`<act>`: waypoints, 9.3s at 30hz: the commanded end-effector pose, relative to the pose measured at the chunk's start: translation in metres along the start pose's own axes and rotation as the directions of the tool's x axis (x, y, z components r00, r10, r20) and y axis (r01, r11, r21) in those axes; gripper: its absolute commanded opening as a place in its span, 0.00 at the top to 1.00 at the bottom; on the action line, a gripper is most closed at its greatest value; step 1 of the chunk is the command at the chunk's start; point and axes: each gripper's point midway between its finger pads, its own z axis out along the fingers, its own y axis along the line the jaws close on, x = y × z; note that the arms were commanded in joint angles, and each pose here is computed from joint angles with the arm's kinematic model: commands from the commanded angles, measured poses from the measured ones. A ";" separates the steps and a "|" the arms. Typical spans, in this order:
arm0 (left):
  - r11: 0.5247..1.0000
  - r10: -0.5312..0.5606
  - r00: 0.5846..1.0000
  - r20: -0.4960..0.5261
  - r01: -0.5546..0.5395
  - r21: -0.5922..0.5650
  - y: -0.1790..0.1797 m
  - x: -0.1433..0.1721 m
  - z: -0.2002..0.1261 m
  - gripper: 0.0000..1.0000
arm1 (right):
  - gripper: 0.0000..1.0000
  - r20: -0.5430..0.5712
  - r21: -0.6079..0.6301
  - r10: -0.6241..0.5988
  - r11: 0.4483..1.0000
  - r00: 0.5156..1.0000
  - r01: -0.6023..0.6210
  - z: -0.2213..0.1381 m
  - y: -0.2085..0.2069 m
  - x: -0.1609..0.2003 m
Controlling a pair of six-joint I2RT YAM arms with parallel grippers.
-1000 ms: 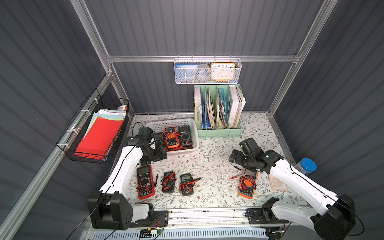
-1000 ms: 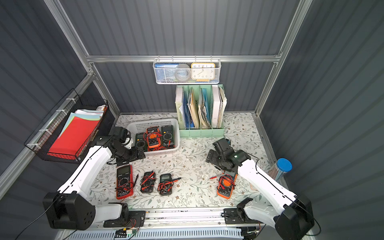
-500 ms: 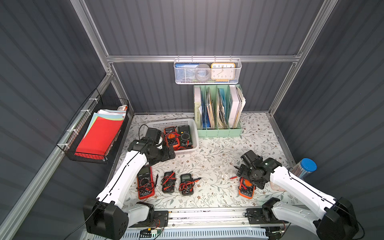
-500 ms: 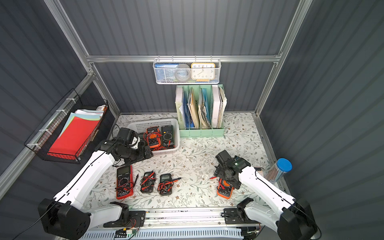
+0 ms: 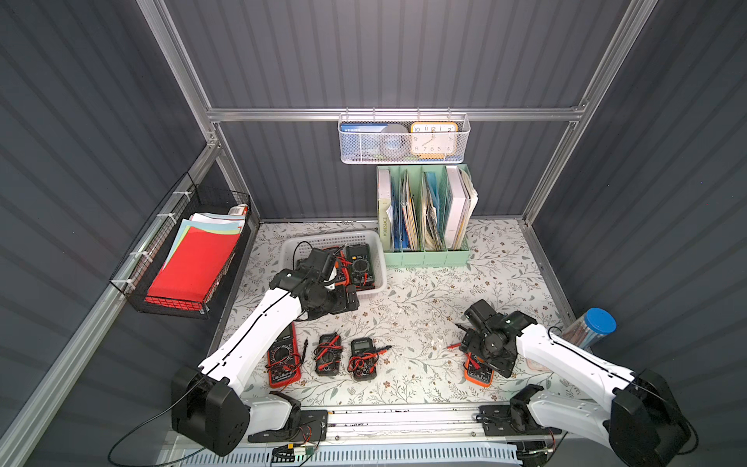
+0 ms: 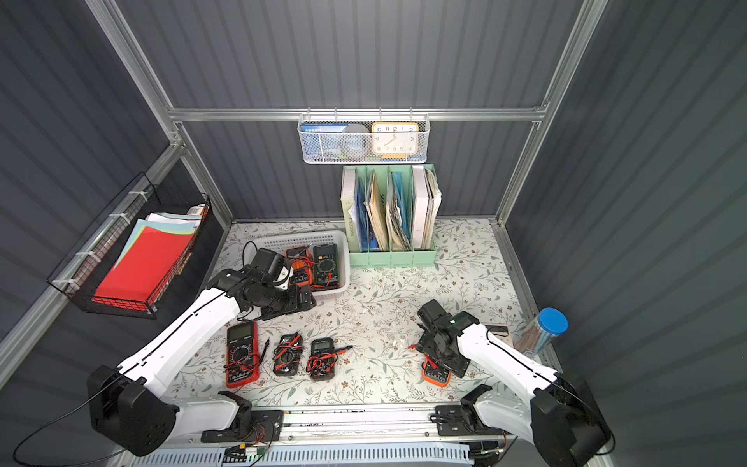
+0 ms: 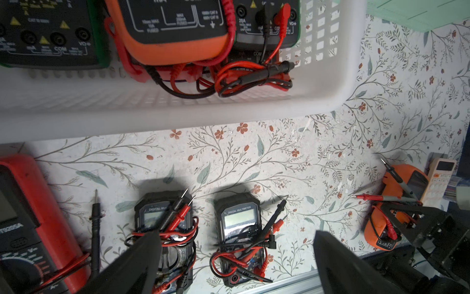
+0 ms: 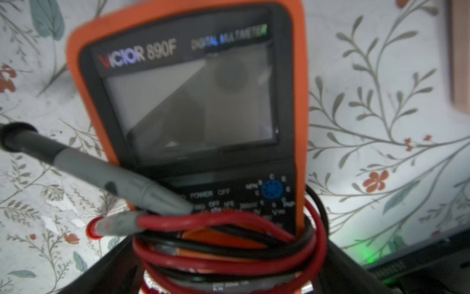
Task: Put the multimeter into the basket
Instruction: Pick up the multimeter from the center of the board, then adjust the basket at the center of the board, then place the multimeter in the basket, then pick up the multimeter from the center of the board.
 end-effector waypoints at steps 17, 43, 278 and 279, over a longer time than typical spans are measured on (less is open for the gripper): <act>0.988 -0.023 0.991 0.133 0.043 -0.150 0.013 -0.039 -0.029 0.01 | 0.63 0.061 -0.290 -0.090 0.951 0.994 0.104 -0.044 0.059 -0.011; 0.935 -0.279 0.933 0.227 0.318 -0.159 0.179 -0.170 0.010 0.01 | 0.59 0.450 -0.474 -0.507 0.562 0.735 0.678 -0.208 0.369 0.000; 0.969 -0.236 0.972 0.012 0.236 -0.069 0.082 0.004 0.020 0.01 | 0.42 0.087 -0.178 -0.750 0.636 0.656 0.751 -0.019 0.261 0.198; 0.969 -0.238 0.971 0.013 0.238 -0.070 0.082 0.004 0.020 0.01 | 0.42 0.094 -0.185 -0.750 0.633 0.655 0.751 -0.023 0.261 0.198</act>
